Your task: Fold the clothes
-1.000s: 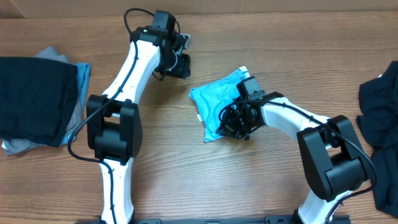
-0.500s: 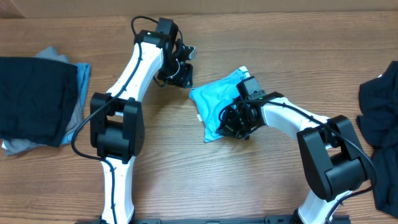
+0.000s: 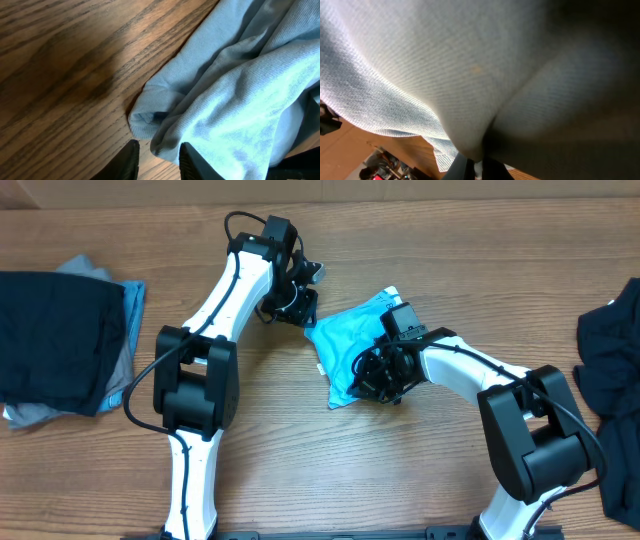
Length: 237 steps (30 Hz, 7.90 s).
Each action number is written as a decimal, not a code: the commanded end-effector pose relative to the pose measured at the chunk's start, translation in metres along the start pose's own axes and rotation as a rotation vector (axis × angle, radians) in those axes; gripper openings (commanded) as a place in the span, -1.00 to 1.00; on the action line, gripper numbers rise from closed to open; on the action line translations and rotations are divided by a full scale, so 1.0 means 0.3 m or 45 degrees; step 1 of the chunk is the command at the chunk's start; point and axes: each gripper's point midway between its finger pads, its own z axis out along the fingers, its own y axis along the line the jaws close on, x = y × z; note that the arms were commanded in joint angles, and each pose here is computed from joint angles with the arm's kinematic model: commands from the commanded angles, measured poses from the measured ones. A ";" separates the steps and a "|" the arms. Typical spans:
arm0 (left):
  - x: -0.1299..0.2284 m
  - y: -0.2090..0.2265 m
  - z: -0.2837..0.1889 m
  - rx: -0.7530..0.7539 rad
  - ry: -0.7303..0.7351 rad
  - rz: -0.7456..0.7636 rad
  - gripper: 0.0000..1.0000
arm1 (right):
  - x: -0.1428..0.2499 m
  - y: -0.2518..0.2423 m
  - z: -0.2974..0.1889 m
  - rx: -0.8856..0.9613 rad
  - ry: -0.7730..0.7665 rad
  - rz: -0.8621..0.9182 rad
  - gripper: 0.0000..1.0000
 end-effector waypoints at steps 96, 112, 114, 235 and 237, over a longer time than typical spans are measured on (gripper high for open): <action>-0.066 -0.198 0.091 0.288 -0.030 0.027 -0.92 | -0.224 0.037 -0.277 0.041 -0.284 -0.375 -0.92; -0.024 -0.031 0.195 0.018 -0.014 -0.031 -0.92 | -0.275 -0.183 -0.110 0.257 -0.208 -0.316 -0.92; -0.048 -0.041 0.179 0.028 -0.040 -0.052 -0.92 | -0.278 -0.197 -0.104 0.276 -0.206 -0.310 -0.92; 0.177 -0.331 0.109 0.136 0.125 -0.185 -0.92 | -0.500 0.046 -0.586 -0.092 -0.610 -0.616 -0.92; 0.201 -0.315 0.140 0.083 0.144 -0.187 -0.92 | -0.506 0.043 -0.570 -0.089 -0.601 -0.616 -0.92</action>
